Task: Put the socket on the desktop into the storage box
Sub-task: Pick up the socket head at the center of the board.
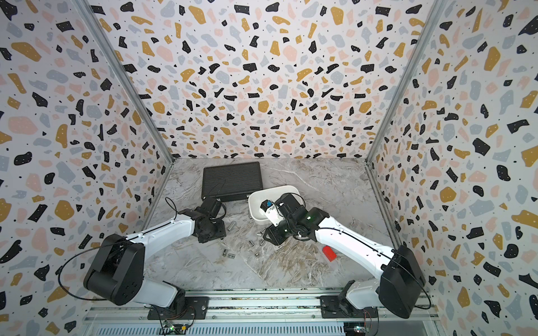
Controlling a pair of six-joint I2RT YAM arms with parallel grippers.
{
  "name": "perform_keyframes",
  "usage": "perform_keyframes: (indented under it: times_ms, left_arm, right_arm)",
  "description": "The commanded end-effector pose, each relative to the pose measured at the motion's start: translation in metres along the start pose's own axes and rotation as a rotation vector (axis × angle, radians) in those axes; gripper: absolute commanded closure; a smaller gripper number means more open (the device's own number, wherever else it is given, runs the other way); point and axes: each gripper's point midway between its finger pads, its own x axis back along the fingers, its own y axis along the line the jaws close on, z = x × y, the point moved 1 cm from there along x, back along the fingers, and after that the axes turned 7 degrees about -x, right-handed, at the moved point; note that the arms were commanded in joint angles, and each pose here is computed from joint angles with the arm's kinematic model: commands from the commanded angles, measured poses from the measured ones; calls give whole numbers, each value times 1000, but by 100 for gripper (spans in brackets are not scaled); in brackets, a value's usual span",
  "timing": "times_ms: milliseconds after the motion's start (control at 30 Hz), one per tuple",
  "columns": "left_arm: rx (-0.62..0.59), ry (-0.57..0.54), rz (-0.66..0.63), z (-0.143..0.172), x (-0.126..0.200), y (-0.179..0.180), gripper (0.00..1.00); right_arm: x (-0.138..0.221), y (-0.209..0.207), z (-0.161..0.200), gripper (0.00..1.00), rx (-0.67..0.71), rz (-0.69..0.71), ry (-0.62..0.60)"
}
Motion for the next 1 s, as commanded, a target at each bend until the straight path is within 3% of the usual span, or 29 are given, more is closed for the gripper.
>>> perform_keyframes:
  times_ms: [0, 600, 833, 967]
  left_arm:
    - [-4, -35, 0, -16, 1, -3, 44]
    - [2, 26, -6, -7, -20, -3, 62]
    - [4, 34, 1, -1, -20, -1, 90]
    - [6, 20, 12, -3, -15, -3, 94]
  right_arm:
    - [5, 6, -3, 63, 39, -6, -27]
    - [-1, 4, -3, 63, 32, 6, -23]
    - [-3, 3, -2, 63, 29, 8, -20]
    - [-5, -2, -2, 63, 8, 32, -20]
